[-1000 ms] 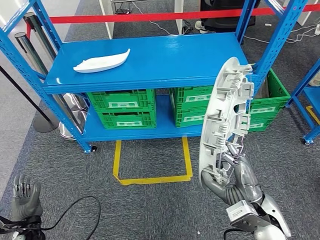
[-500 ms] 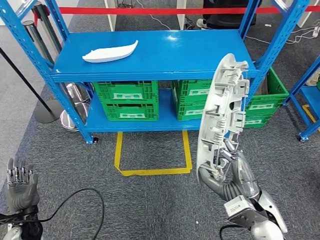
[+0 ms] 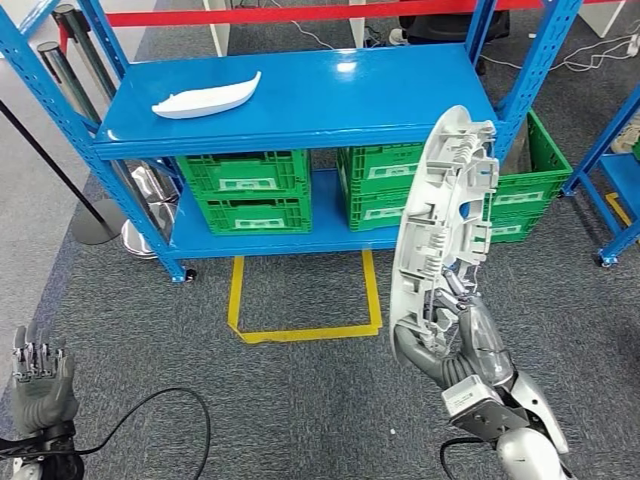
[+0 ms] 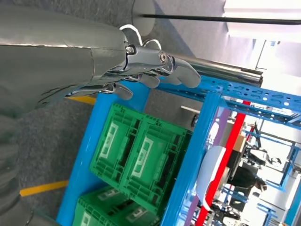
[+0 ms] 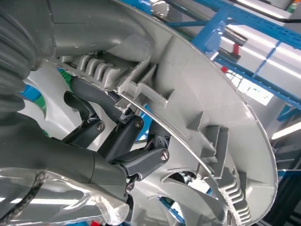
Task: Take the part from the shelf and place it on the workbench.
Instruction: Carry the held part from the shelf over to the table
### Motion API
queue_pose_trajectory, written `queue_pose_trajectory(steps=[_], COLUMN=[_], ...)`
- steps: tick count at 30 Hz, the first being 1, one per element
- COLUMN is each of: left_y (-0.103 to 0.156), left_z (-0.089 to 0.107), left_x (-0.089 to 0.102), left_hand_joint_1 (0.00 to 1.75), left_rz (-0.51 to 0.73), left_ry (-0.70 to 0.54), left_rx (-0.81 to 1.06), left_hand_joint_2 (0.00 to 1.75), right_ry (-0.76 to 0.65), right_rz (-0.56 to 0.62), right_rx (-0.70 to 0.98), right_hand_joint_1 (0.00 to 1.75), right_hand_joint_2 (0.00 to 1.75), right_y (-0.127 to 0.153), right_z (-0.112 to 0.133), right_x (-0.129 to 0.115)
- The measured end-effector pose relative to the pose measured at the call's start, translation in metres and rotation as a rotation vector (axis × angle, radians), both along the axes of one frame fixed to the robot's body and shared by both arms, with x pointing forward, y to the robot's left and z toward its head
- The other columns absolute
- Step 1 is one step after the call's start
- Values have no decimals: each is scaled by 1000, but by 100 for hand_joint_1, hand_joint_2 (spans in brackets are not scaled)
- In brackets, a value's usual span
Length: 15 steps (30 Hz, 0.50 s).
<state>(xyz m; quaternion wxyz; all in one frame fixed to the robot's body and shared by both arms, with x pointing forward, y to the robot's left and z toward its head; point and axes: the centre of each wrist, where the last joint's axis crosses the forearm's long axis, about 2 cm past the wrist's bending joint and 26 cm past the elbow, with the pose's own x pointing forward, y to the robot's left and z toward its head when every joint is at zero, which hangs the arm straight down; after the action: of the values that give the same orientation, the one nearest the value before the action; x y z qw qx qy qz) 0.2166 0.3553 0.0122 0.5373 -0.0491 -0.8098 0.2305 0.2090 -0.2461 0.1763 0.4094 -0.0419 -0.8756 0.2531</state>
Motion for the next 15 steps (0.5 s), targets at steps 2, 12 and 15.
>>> queue_pose_trajectory(steps=[2, 12, 15], left_y=[1, -8, -19], left_z=[-6, -80, -96], left_x=[-4, -66, -89], left_hand_joint_1=[0, 0, 0], left_rz=[7, 85, 98], left_ry=[35, 470, 616], left_rx=[1, -103, -118], left_hand_joint_2=[175, 175, 175], right_ry=[2, 32, 46], right_rz=[-2, -4, -18], right_rx=[3, 8, 17], right_hand_joint_1=[175, 175, 175], right_hand_joint_2=[175, 175, 175], right_y=[1, 4, 3], right_z=[-1, -10, -16], right_x=[0, -4, -12])
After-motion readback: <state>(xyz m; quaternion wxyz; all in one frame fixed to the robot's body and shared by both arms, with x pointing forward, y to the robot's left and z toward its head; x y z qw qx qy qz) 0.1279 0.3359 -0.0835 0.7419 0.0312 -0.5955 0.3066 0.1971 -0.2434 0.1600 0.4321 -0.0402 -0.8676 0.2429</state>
